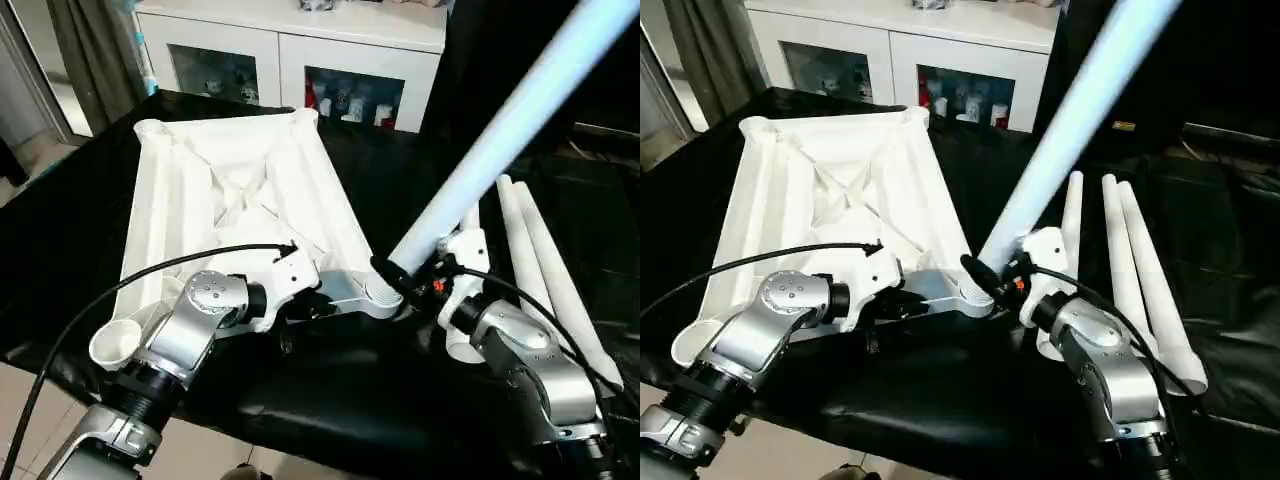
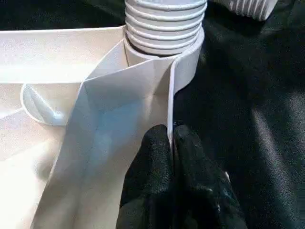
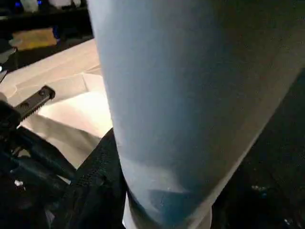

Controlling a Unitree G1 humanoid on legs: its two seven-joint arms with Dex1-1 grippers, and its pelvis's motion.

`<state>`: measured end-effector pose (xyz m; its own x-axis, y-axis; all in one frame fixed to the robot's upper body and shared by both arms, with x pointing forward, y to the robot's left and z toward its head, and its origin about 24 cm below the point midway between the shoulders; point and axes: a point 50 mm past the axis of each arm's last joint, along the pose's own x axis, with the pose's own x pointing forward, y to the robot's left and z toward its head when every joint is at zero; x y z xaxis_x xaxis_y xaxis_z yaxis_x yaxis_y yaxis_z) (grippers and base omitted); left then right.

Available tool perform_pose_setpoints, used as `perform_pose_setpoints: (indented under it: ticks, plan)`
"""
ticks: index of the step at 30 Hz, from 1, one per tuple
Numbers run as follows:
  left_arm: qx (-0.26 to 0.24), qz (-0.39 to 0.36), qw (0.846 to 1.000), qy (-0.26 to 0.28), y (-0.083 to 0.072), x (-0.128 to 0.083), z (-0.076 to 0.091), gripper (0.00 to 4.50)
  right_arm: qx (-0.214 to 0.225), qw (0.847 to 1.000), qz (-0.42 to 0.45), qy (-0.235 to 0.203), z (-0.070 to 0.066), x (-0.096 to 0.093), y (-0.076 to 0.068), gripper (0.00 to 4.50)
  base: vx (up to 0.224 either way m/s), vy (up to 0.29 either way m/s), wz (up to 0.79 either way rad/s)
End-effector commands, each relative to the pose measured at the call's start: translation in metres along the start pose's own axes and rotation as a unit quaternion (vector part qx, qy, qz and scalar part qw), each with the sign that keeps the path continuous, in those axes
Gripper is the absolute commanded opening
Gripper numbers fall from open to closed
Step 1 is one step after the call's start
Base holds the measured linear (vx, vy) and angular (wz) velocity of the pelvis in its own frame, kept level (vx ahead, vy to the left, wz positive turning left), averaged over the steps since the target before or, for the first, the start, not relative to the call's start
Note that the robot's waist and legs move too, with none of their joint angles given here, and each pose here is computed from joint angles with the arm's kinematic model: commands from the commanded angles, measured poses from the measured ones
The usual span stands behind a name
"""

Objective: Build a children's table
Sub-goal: Insert table leg to table base

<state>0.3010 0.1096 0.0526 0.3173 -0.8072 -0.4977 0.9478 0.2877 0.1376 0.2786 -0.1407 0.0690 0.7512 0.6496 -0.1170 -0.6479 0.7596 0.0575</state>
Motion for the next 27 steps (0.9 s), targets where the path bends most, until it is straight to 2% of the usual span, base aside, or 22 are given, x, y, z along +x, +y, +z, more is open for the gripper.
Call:
perform_pose_setpoints:
  ticks: [1,5,10,20,27]
  plan:
    - [0.021,0.019,1.000,-0.010,0.008,-0.005,0.009,0.00,0.009,0.999,0.018,0.050,-0.016,-0.002,0.004,1.90,0.000,0.000,0.00]
    - [0.021,0.017,1.000,-0.008,0.008,-0.005,0.008,0.00,0.005,0.998,0.026,0.054,-0.014,0.000,0.004,1.90,0.000,0.000,0.00]
    - [0.025,0.008,1.000,-0.010,0.006,-0.003,0.010,0.00,0.002,0.997,0.037,0.061,-0.011,0.008,-0.004,1.90,0.000,0.000,0.00]
    - [0.043,-0.022,0.999,-0.014,0.002,-0.003,0.013,0.00,0.007,0.996,0.040,0.074,-0.015,0.015,-0.015,1.90,0.000,0.000,0.00]
    - [0.049,-0.031,0.998,-0.015,0.002,-0.003,0.015,0.00,0.012,0.993,0.093,0.065,-0.019,0.012,-0.012,1.90,0.000,0.000,0.00]
